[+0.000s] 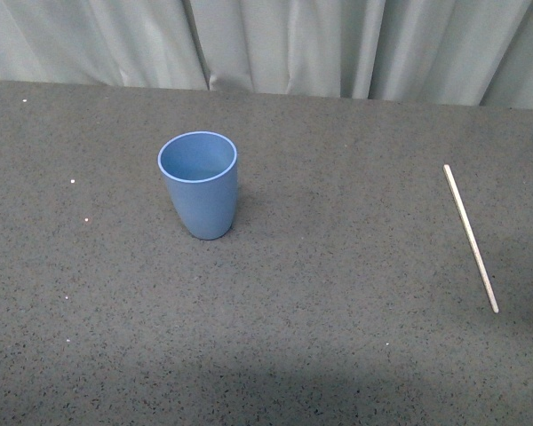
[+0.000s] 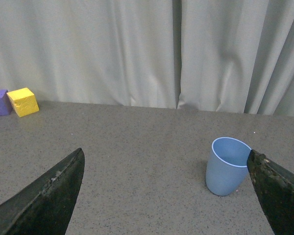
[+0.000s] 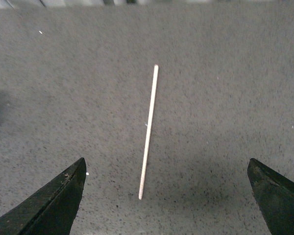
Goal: Transfer chopsticks to blue cup
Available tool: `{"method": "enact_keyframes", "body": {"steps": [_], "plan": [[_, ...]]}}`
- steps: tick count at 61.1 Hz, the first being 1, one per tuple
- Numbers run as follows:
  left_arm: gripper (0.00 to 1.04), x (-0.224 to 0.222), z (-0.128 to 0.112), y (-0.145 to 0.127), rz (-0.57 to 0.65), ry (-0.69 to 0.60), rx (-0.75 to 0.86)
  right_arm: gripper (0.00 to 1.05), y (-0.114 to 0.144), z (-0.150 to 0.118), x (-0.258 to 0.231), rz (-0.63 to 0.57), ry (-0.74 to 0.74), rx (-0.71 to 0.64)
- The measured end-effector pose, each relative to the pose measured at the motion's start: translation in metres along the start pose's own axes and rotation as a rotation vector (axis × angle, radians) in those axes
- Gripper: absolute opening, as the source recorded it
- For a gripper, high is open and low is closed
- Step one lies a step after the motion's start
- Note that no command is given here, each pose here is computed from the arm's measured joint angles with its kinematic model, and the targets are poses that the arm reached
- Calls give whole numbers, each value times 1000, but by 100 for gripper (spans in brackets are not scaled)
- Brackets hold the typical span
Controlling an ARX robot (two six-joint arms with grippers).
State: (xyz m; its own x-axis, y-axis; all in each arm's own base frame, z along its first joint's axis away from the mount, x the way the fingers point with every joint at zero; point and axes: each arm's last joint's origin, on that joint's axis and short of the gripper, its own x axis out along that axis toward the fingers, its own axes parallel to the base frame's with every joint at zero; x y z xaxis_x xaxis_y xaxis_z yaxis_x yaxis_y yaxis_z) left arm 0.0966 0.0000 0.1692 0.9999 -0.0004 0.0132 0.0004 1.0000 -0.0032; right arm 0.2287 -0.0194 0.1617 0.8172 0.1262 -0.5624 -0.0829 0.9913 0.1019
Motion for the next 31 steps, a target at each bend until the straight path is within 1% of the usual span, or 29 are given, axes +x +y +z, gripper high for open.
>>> {"method": "enact_keyframes", "body": {"steps": [13,23,29,31], "plan": [[98,0,0,0,0,0,0,95,-7,13,36,49,193,63],[98,0,0,0,0,0,0,95,-11,41,69,39,206,94],[98,0,0,0,0,0,0,95,-14,50,91,29,243,120],[98,0,0,0,0,0,0,95,-15,50,103,25,284,122]]}}
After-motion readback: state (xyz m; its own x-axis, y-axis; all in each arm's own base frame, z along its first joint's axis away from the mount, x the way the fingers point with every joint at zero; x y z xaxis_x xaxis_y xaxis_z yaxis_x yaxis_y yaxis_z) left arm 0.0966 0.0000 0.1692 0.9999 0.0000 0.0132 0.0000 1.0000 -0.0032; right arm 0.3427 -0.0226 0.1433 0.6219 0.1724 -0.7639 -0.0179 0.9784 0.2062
